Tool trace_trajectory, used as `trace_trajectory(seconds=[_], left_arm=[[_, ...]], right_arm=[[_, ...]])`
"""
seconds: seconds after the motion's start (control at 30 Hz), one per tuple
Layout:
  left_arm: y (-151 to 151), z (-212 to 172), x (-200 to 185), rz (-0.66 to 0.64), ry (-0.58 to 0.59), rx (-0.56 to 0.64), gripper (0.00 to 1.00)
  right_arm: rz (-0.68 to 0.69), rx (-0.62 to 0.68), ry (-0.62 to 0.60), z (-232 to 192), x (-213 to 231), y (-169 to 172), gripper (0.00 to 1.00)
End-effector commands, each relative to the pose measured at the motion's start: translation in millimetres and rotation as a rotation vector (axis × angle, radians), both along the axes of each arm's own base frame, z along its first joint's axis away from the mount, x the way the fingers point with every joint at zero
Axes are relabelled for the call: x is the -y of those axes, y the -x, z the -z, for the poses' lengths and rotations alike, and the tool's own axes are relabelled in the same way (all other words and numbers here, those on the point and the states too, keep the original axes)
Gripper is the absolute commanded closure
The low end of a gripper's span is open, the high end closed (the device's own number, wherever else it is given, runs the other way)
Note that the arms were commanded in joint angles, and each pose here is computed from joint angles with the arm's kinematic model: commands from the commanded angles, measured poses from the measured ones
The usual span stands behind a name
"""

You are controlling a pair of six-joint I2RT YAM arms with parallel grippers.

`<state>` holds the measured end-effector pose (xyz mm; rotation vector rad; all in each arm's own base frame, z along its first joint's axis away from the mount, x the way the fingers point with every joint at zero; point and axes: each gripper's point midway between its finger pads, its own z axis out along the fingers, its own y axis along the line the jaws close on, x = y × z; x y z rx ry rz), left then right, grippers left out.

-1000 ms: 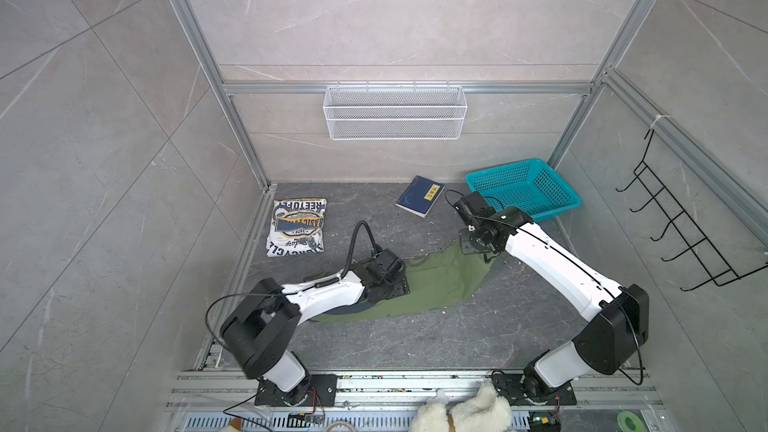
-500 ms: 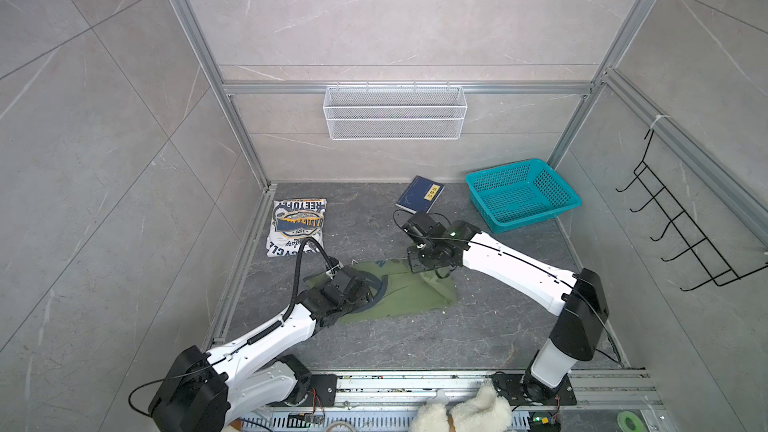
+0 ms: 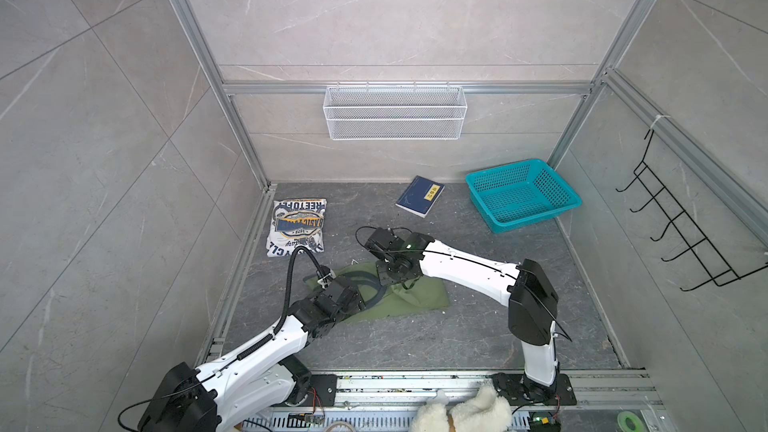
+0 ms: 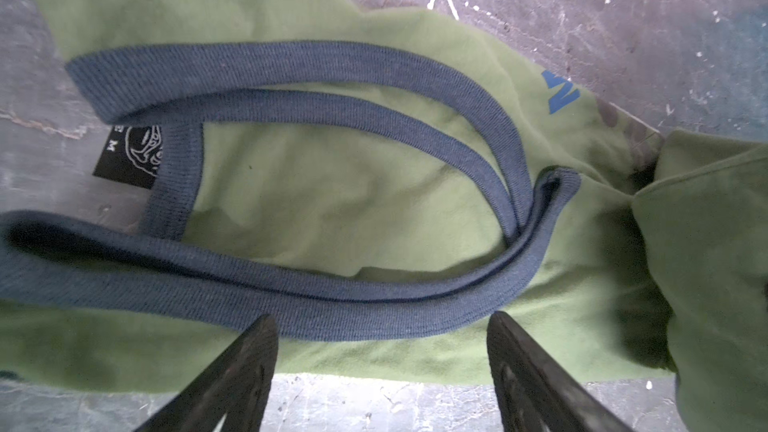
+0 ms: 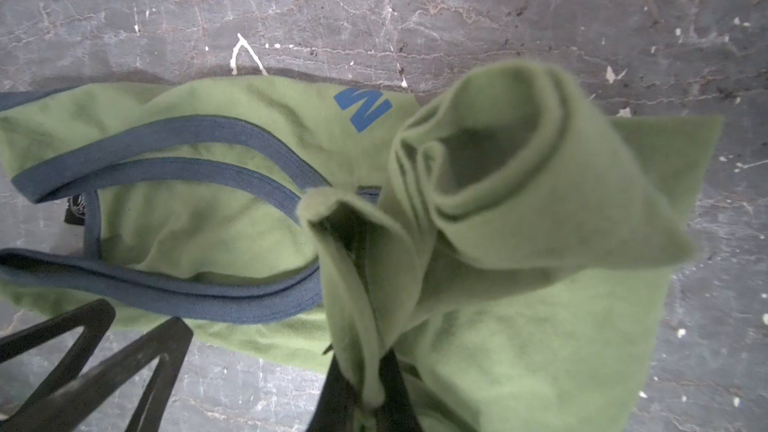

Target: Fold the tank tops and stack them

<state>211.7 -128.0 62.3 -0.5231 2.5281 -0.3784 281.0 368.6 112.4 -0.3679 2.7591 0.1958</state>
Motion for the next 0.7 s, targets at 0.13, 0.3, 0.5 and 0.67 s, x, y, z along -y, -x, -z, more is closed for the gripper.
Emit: trace_trajectory(seconds=[0.13,0.3,0.5,0.67], left_arm=[[-5,-2,-3,-0.019,-0.009,0.019,0.18],[-4,-3,-4,-0.015,-0.012,0.016,0.18],[0,-13,-17,-0.040,-0.041,0.044,0.18],[-8,-34,-12,0.005,-0.058,0.082,0.18]], right_arm=[[0.043,-0.003,0.004,9,-13,-7,0.89],[0.026,-0.019,0.012,8,-24,-10,0.61],[-0.040,0.014,-0.055,-35,-24,0,0.39],[0.009,0.150,-0.024,-70,25,-12,0.34]])
